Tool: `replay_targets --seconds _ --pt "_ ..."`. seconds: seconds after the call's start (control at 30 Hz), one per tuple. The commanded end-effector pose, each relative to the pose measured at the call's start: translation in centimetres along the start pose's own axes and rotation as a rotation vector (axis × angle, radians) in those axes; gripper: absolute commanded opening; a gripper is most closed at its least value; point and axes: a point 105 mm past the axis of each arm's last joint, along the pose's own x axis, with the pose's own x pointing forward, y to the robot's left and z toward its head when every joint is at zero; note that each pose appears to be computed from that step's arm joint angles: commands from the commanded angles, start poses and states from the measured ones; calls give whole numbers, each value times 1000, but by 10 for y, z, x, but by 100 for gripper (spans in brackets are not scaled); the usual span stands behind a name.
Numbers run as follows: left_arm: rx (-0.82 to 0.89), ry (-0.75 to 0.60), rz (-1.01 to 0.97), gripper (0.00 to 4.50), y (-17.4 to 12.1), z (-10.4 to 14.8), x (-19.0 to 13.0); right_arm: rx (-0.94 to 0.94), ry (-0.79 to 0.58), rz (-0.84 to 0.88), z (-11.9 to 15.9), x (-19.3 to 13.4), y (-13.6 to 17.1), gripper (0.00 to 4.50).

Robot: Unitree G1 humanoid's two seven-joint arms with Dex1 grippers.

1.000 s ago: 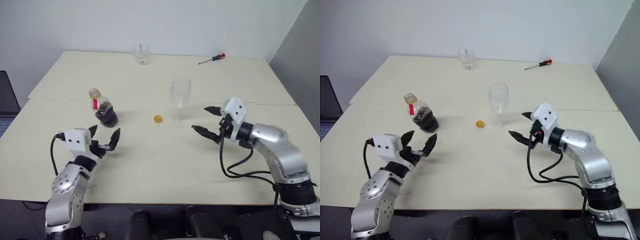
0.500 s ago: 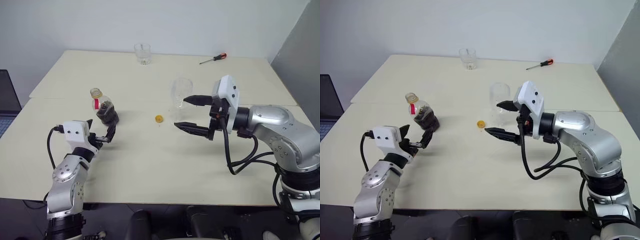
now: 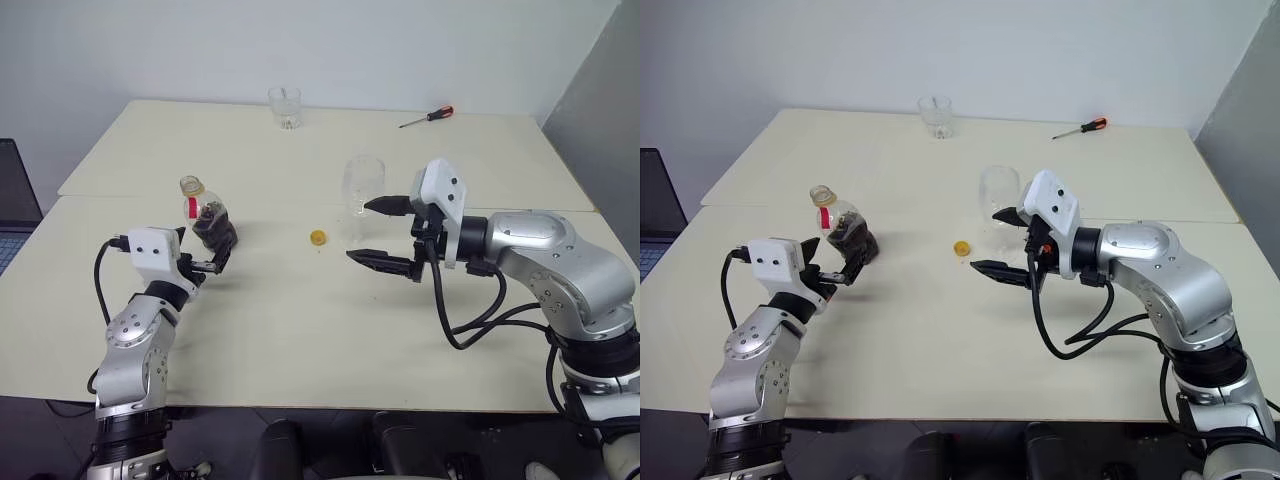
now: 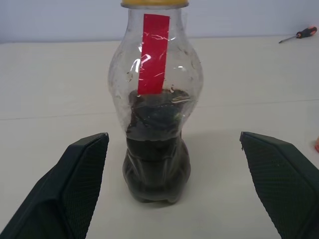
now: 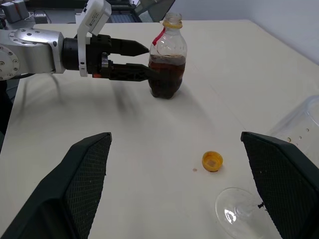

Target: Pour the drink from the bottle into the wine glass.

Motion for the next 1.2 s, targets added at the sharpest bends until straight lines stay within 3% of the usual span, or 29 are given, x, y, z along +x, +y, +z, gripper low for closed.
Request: replay_targets --seconds 0.03,1.0,1.1,1.2 --pt "33 -32 -17 450 1 13 5 -45 -20 -17 10 -3 -2 445" --pt "126 -11 -142 450 7 6 50 -60 15 -60 8 -5 -3 445" --pt "127 -21 -139 387 6 8 54 -64 18 -72 8 -6 -5 450" --pt "128 -28 -144 295 5 9 57 -67 22 -84 7 -8 -6 450"
